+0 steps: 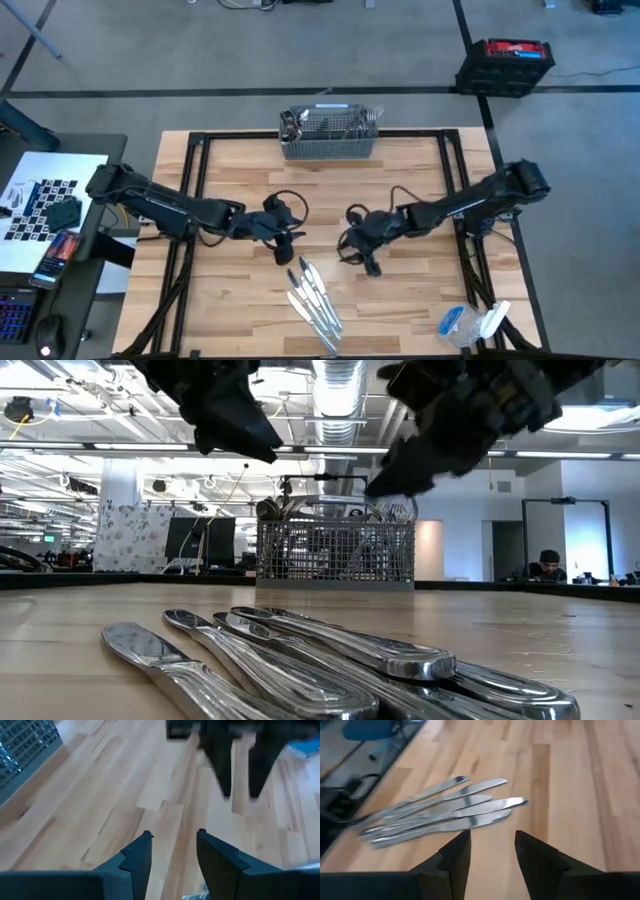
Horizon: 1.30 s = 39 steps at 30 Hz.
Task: Sort silverware
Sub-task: Put the silver table knife into the gray organizer
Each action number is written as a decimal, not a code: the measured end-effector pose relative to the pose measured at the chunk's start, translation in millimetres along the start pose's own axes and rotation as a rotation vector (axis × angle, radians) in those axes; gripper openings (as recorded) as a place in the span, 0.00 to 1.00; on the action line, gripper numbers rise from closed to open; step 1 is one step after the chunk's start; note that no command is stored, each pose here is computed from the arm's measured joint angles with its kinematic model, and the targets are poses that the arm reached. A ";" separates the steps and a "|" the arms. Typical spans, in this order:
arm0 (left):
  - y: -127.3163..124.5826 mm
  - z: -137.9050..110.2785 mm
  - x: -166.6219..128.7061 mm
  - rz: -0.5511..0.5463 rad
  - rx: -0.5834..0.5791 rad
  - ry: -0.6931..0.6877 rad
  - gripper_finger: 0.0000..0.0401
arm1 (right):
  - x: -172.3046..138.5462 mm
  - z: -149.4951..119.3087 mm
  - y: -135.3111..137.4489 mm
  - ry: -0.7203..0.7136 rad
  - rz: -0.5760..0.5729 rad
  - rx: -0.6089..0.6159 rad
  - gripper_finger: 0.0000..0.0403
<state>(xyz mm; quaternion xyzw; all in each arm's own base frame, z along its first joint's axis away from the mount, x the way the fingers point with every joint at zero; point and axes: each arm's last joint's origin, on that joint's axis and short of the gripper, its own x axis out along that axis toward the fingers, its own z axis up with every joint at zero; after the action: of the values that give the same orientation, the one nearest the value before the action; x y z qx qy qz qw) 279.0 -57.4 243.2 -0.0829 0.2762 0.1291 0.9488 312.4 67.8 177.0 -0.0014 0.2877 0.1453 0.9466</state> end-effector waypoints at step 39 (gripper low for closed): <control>-3.1 -5.4 12.1 0.022 -0.068 0.011 0.34 | 102.2 -21.9 -1.1 0.085 0.135 0.030 0.00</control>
<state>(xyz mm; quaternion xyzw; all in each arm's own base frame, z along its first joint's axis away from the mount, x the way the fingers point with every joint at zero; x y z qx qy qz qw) 287.0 -59.2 232.4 -0.1127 0.2777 0.1484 0.9424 381.8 92.9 102.9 0.0258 0.3290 0.2044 0.9216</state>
